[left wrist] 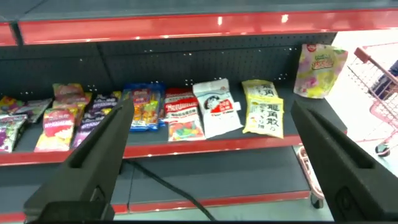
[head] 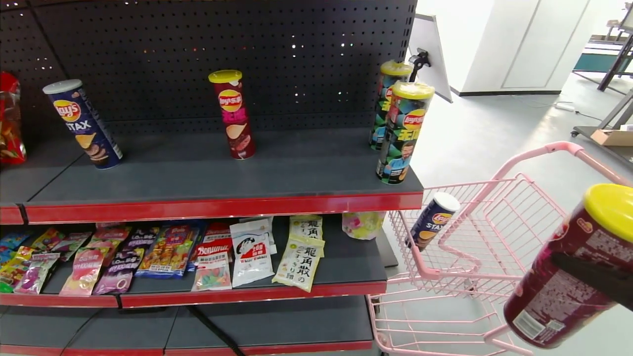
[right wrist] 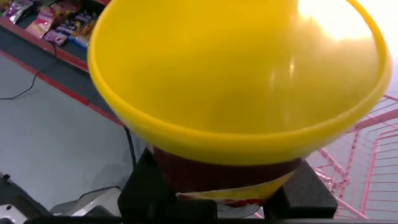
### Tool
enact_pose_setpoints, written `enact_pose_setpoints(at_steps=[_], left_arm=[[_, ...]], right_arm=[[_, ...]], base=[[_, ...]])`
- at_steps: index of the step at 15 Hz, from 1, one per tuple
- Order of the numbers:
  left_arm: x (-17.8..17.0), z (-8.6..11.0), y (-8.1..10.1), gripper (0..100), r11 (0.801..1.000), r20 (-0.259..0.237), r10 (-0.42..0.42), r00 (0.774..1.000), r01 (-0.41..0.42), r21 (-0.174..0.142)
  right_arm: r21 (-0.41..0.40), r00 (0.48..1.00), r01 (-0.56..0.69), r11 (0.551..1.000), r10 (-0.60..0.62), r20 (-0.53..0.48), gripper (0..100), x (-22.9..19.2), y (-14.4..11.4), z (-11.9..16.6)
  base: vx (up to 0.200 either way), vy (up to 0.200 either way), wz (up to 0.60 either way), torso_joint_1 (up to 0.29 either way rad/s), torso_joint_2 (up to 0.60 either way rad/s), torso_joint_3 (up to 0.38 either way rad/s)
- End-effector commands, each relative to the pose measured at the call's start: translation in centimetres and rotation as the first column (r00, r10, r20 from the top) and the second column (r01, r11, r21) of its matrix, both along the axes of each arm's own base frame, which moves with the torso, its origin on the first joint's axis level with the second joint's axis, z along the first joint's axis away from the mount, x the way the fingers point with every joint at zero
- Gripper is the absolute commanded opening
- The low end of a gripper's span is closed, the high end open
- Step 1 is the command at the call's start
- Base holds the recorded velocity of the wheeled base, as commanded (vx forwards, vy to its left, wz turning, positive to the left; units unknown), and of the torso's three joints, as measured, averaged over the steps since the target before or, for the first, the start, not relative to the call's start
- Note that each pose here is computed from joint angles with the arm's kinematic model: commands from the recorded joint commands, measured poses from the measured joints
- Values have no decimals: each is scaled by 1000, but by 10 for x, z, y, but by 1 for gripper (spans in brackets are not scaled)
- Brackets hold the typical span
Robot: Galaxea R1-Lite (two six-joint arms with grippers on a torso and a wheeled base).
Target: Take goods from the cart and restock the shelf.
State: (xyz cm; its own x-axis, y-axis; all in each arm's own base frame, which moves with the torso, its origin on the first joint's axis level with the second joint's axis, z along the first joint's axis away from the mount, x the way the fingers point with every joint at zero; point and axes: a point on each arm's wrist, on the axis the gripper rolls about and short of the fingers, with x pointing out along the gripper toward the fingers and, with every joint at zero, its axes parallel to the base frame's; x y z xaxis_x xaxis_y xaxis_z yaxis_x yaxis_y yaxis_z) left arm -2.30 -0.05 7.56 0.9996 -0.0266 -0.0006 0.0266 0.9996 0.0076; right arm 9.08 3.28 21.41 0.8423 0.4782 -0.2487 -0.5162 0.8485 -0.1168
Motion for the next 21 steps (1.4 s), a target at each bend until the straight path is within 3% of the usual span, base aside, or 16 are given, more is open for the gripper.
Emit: enact_pose_setpoints(at_steps=[1,7,14,17,21], left_arm=[[0,0,0,100,1000,-1,1,1000,-1,0],[0,0,0,100,1000,-1,1,1000,-1,-2],[0,0,0,100,1000,-1,1,1000,-1,0],[0,0,0,100,1000,-1,1,1000,-1,2],[0,0,0,100,1000,-1,2,1000,-2,0]], right_arm=[[9,999,-38,999,38,7,0,-2,1,1],[12,997,-77,997,76,16,0,-3,2,2],[50,974,-227,973,227,6,0,-6,6,2],[53,972,-237,970,237,6,0,-6,7,2],[56,961,-277,959,276,21,0,-7,10,6]], base=[[0,200,0,2,2,2],[0,200,0,5,2,1],[0,200,0,6,3,4],[0,0,0,0,0,0],[200,0,0,-1,-2,7]])
